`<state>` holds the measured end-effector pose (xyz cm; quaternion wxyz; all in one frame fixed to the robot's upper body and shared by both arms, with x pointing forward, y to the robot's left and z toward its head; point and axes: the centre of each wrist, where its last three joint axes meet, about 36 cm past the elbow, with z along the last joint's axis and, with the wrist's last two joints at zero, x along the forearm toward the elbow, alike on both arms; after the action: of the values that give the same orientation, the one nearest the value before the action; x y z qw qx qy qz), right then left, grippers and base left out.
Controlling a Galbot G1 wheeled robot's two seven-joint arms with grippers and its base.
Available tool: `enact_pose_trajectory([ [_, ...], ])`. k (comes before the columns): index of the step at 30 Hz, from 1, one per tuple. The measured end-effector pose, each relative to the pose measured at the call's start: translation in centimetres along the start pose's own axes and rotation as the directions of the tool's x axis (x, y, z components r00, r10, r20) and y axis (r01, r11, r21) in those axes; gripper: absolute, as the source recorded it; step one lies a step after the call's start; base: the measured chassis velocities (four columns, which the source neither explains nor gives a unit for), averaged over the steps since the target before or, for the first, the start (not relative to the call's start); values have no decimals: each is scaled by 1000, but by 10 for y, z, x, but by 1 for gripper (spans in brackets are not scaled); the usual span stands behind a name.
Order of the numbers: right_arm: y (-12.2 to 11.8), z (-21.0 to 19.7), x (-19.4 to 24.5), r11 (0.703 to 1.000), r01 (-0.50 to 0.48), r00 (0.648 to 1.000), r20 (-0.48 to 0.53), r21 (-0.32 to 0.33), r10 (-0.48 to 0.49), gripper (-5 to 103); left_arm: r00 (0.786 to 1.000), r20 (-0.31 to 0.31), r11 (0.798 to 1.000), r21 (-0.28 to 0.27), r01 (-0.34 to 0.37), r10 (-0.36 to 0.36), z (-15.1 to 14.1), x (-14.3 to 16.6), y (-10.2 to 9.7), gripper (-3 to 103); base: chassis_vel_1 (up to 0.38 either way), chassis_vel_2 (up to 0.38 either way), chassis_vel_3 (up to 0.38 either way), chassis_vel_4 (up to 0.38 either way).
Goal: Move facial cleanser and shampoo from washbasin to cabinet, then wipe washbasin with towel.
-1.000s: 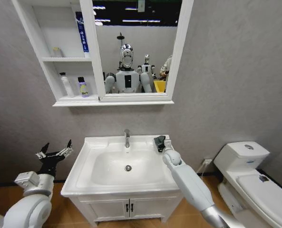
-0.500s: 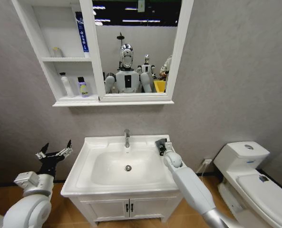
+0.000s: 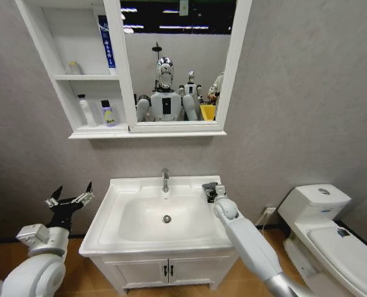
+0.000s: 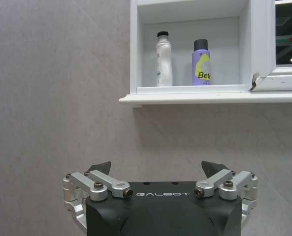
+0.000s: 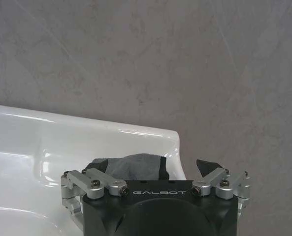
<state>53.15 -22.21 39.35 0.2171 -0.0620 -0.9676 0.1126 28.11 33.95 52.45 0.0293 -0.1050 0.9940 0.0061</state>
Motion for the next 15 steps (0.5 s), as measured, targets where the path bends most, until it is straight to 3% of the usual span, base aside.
enact_pose_trajectory([
  [12, -46, 13, 103, 998, 53, 989, 139, -31, -48, 100, 1000, -5, 1000, 6, 4, -4, 2, 7, 1, 100, 0, 0, 0, 0],
  [15, -53, 10, 143, 998, 57, 971, 232, -18, -52, 100, 1000, -9, 1000, 12, 4, -4, 5, 9, -3, 100, 0, 0, 0, 0],
])
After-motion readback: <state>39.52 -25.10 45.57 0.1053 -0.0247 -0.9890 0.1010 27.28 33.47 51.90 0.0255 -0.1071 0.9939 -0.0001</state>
